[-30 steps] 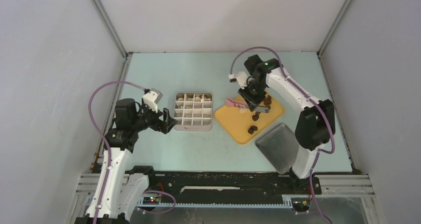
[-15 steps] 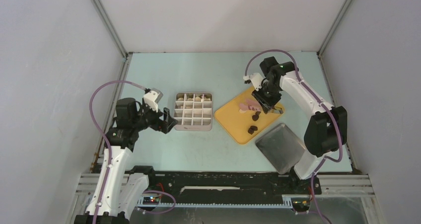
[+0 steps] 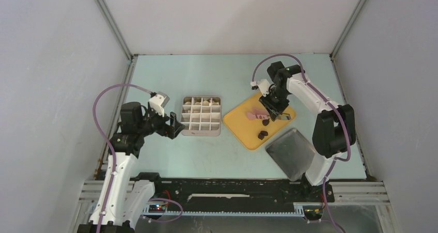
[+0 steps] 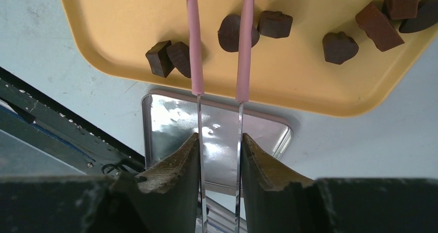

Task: Pack the chocolate

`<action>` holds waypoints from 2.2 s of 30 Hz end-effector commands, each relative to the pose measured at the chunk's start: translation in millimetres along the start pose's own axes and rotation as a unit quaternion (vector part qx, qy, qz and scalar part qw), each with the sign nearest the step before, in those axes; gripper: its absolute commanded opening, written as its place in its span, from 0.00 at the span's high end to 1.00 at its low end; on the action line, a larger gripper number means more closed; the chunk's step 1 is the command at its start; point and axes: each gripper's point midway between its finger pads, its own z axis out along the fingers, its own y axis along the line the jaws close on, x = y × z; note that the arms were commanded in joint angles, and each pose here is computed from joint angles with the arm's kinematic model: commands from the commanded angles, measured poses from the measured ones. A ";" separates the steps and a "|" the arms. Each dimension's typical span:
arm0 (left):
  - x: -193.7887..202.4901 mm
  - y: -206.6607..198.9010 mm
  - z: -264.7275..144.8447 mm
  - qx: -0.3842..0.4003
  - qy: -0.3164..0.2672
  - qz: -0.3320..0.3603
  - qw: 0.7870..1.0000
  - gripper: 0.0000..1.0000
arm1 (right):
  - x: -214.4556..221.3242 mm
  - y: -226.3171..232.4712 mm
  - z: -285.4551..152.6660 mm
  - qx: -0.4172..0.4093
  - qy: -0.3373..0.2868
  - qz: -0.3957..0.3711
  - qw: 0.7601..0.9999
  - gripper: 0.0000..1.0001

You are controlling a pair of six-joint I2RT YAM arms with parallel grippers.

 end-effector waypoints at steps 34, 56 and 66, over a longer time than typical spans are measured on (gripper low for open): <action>-9.4 2.1 -11.9 -0.017 -0.036 0.009 0.999 0.13 | -139.4 95.8 -19.2 -0.069 -0.099 -0.119 0.986 0.83; -8.4 1.1 -7.9 -0.008 -0.032 -0.003 0.999 0.13 | -136.0 95.9 -50.2 -0.036 -0.133 -0.126 0.982 0.67; -7.3 -0.4 -2.5 0.004 -0.022 -0.023 0.999 0.13 | -51.2 62.4 -68.5 0.047 -0.113 -0.114 0.986 0.69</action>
